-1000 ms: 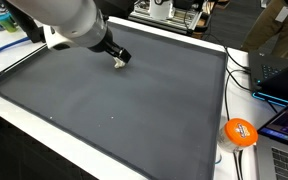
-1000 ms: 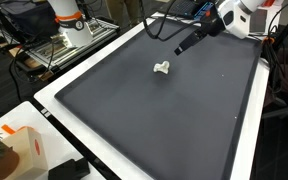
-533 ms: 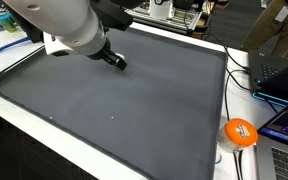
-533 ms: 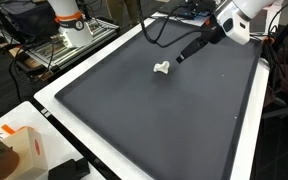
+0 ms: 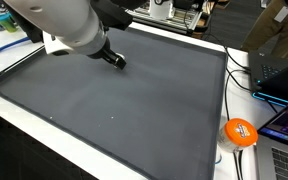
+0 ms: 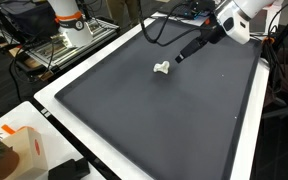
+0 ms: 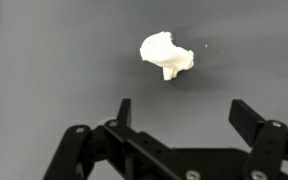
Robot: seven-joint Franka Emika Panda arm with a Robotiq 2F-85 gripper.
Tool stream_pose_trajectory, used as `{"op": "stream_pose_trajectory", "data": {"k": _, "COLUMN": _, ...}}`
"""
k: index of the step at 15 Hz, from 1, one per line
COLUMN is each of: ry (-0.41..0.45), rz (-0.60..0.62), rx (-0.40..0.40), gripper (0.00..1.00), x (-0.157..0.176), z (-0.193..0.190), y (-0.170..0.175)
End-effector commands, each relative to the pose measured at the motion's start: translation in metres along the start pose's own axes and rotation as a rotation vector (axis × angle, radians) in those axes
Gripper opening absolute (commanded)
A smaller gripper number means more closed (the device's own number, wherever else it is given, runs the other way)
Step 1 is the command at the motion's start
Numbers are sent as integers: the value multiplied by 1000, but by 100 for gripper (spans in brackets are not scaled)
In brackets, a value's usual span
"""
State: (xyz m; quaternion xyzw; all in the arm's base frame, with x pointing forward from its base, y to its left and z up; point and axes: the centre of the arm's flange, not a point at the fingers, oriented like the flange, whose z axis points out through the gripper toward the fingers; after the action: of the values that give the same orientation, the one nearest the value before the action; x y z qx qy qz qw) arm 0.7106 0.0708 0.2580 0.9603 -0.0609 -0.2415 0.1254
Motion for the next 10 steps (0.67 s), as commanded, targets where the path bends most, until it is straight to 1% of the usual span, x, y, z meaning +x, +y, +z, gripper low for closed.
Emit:
{"op": "stream_pose_trajectory", "data": {"k": 1, "ry": -51, "rz": 44, "rx": 49, "gripper": 100, "x": 9, "z": 14, "y": 2}}
{"op": "stream_pose_trajectory", "data": {"k": 4, "ry": -98, "rz": 76, "rx": 61, "gripper": 100, "x": 14, "z": 32, "y": 1}}
{"op": "stream_pose_trajectory", "data": {"k": 7, "ry": -152, "rz": 67, "rx": 66, "gripper": 100, "x": 17, "z": 52, "y": 3}}
{"op": "stream_pose_trajectory", "data": {"k": 10, "ry": -186, "rz": 68, "rx": 74, "gripper": 100, "x": 19, "z": 63, "y": 6}}
